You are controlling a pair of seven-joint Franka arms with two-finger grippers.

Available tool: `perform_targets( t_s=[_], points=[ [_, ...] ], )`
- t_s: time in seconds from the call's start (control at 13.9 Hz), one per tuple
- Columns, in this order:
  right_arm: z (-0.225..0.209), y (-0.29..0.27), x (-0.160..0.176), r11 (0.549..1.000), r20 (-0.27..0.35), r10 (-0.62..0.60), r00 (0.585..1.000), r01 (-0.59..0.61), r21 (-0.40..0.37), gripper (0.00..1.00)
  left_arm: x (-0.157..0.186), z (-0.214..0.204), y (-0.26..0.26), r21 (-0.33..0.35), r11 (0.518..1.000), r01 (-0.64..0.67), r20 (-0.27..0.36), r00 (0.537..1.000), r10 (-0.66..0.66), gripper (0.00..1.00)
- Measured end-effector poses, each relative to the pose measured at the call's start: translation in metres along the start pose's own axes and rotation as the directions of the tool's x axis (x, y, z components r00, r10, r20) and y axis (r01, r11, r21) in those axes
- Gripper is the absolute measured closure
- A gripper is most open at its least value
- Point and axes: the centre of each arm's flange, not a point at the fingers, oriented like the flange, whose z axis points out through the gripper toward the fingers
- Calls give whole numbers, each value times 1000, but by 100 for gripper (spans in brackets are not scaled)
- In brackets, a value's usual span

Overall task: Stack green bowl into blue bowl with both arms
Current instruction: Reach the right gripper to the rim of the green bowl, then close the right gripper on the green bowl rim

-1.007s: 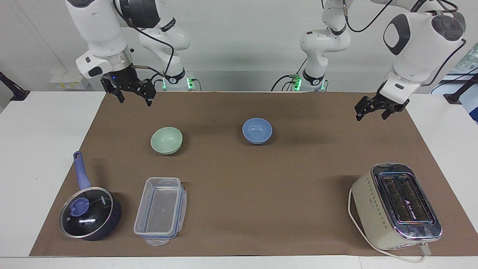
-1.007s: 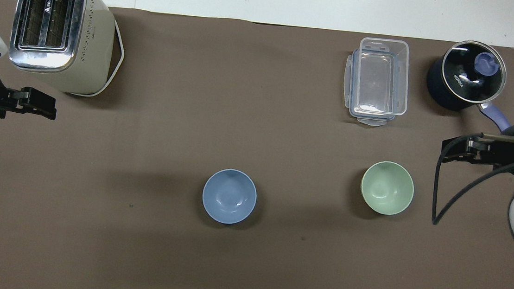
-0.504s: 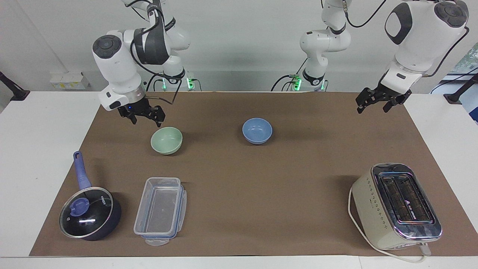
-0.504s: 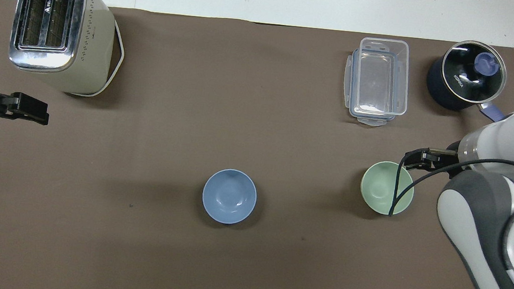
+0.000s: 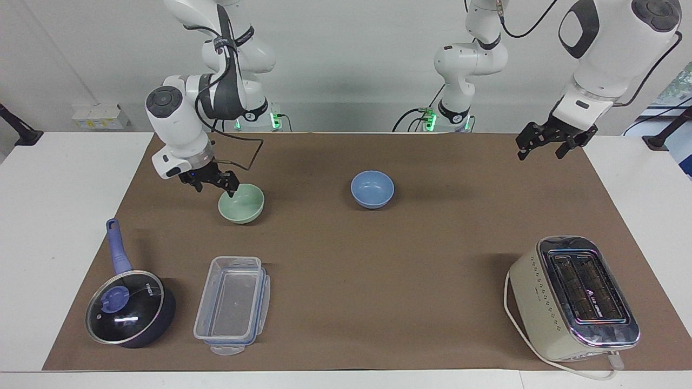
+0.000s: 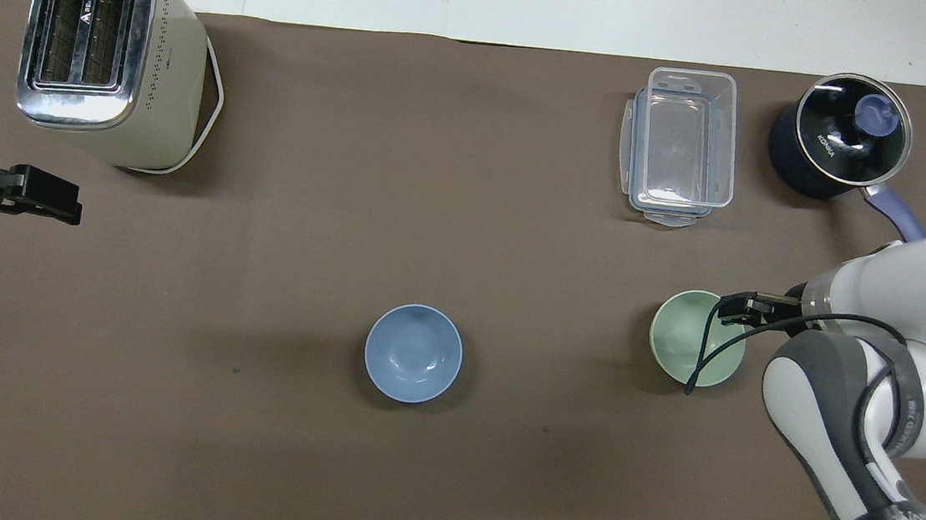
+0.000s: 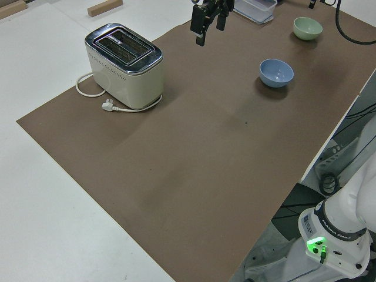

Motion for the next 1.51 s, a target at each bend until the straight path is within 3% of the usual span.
perform_targets(
  t_s=[0.36, 0.72, 1.15, 1.22, 1.51],
  points=[
    [39, 6, -8, 1000, 24, 18, 1000, -19, 18, 0, 1, 2, 4, 0, 1000, -7, 6, 1000, 7, 0],
    [69, 13, -15, 1000, -1, -1, 1000, 1, 26, 0, 1, 2, -8, 0, 1000, 14, 7, 1000, -14, 0],
    [74, 16, -15, 1000, 1, -2, 1000, 2, 28, 0, 1, 2, -8, 0, 1000, 15, 8, 1000, -15, 0],
    [74, 16, -15, 1000, 0, -2, 1000, 2, 28, 4, 1, 2, -8, 0, 1000, 15, 8, 1000, -15, 0],
    [73, 15, -14, 997, 7, 20, 1000, -20, 75, 55, 1, 2, -8, 0, 1000, 15, 8, 1000, -15, 0]
  ],
)
